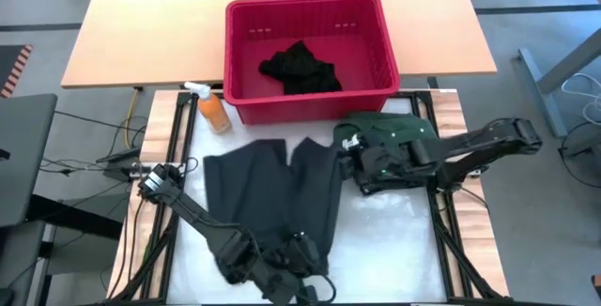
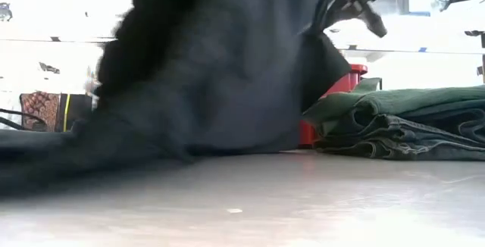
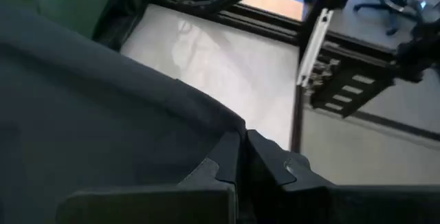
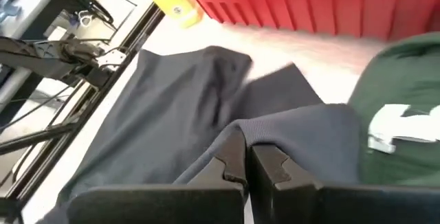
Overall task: Fold Laundry from Bin
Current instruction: Fold the dark blue shorts
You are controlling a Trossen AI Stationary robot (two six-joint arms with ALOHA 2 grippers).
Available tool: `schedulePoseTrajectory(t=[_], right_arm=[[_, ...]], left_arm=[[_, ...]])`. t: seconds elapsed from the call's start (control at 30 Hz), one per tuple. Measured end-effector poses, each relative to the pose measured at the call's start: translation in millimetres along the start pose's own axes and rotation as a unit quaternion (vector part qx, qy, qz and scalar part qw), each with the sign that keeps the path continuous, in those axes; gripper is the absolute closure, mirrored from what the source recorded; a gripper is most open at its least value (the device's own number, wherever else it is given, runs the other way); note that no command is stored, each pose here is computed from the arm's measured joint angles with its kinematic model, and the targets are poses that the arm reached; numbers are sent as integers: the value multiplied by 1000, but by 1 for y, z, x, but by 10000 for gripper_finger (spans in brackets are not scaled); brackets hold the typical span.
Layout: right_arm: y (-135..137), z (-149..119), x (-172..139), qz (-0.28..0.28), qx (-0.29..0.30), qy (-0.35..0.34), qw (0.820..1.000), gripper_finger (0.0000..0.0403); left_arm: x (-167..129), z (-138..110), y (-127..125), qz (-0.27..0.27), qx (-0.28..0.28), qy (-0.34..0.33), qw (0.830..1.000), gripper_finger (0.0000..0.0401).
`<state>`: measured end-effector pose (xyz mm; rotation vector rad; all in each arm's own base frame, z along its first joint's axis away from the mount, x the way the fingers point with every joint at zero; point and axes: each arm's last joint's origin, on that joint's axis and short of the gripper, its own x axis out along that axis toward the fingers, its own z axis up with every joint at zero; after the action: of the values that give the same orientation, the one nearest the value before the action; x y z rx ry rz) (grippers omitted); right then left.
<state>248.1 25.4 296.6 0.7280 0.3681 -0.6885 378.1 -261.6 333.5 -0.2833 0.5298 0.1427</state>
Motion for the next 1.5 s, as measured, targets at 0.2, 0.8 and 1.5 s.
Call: schedulePoseTrajectory(t=[0.2, 0.8, 1.5], right_arm=[[12, -12, -17, 44, -6, 1, 999, 384], [137, -18, 155, 165, -133, -11, 977, 384], [186, 0, 264, 314, -228, 116, 914, 188]], left_arm=[[-25, -14, -21, 26, -36, -55, 997, 401], [-108, -118, -24, 169, -201, 43, 964, 401], [-107, -194, -10, 235, -212, 164, 934, 401]])
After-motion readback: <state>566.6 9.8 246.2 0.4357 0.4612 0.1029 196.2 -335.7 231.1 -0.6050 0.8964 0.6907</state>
